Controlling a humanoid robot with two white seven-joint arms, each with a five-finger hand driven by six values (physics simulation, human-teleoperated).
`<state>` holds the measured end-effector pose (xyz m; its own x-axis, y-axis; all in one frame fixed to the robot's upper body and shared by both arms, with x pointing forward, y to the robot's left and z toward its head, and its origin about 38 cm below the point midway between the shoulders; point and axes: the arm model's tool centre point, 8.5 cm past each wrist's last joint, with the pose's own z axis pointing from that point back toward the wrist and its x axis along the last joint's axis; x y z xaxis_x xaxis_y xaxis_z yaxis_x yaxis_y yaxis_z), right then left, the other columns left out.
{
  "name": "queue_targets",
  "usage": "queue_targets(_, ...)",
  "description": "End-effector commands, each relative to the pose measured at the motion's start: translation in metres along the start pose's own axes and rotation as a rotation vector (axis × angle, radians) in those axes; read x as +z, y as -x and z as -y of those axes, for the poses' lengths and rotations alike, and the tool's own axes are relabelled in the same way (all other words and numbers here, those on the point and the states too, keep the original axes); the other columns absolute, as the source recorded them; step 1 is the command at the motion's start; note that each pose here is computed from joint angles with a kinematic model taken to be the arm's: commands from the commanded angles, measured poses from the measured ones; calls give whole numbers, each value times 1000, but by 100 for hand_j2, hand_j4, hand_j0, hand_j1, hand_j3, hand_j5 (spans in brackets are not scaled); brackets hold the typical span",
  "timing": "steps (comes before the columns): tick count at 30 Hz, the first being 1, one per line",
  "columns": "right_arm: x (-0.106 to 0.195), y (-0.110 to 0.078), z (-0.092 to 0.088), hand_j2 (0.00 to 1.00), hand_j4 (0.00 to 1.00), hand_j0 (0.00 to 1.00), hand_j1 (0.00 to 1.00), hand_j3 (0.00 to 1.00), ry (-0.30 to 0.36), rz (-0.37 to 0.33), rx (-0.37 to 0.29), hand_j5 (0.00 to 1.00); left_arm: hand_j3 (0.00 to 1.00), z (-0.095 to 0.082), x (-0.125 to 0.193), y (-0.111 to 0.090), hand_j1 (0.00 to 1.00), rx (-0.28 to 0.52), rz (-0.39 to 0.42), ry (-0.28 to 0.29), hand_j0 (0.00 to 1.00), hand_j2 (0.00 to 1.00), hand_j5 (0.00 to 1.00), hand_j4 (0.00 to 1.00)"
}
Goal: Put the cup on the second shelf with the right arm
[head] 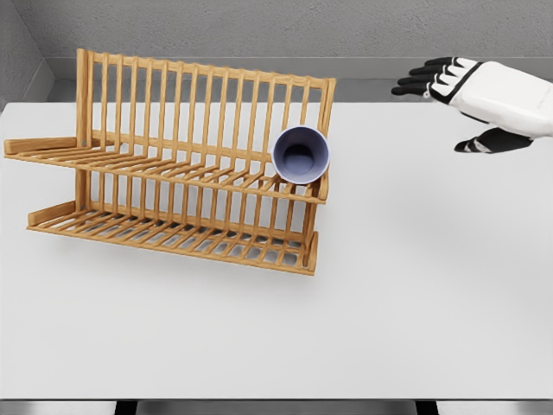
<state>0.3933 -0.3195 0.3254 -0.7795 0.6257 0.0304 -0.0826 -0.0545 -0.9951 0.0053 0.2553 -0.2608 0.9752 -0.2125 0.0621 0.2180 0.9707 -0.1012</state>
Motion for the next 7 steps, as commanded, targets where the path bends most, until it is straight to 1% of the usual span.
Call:
queue_targets(1, -3, -1, 4, 100, 100, 100, 100, 100, 47, 10, -11, 100, 100, 0, 0, 0, 100, 0, -1, 0, 100, 100, 100, 100)
queue_targets(6, -13, -6, -6, 100, 100, 100, 100, 100, 62, 26, -46, 100, 100, 0, 0, 0, 100, 0, 1, 0, 100, 100, 100, 100)
queue_targets(7, -13, -6, -5, 100, 100, 100, 100, 100, 63, 25, -46, 100, 100, 0, 0, 0, 100, 0, 1, 0, 100, 100, 100, 100)
